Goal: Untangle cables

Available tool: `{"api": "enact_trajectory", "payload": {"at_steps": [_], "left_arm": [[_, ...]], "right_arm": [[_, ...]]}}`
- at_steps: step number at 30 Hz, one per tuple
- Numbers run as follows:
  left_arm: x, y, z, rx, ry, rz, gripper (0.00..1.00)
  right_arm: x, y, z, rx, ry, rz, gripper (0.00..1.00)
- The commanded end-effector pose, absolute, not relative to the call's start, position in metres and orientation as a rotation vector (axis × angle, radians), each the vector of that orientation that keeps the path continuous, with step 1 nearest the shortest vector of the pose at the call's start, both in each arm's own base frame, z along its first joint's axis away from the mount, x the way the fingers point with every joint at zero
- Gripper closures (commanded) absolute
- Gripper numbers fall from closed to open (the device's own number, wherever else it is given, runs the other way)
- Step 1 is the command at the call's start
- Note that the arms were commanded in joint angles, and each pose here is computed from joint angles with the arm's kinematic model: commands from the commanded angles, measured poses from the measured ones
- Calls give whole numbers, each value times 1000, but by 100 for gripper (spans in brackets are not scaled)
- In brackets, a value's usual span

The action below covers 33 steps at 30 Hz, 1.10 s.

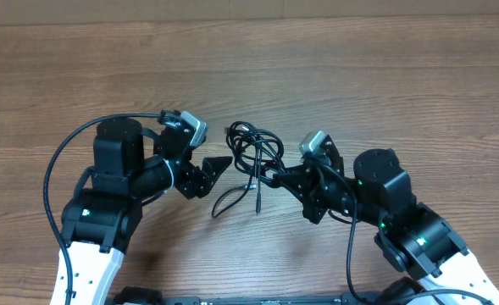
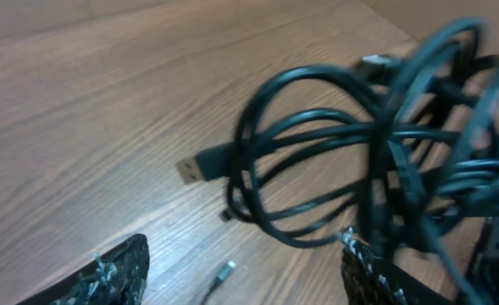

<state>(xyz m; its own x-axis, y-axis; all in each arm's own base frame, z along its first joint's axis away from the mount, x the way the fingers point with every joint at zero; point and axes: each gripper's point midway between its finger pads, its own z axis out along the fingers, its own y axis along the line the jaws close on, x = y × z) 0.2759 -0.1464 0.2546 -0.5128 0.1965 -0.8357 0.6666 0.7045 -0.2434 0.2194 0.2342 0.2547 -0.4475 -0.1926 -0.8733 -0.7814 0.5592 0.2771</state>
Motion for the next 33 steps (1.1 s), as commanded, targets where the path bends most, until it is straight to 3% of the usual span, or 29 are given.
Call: {"api": "enact_trajectory", "payload": {"at_steps": [1, 7, 22, 33], "left_arm": [[282, -135, 270, 673, 2002, -641, 29], [283, -126, 279, 652, 1961, -707, 33], [236, -159, 296, 1044, 1659, -895, 44], [239, -147, 279, 1028, 1744, -826, 43]], "right_arm": [[208, 236, 288, -820, 1821, 923, 96], [190, 240, 309, -884, 1715, 1004, 96], [185, 243, 312, -917, 1684, 1024, 96], [198, 232, 310, -841, 1730, 1007, 96]]}}
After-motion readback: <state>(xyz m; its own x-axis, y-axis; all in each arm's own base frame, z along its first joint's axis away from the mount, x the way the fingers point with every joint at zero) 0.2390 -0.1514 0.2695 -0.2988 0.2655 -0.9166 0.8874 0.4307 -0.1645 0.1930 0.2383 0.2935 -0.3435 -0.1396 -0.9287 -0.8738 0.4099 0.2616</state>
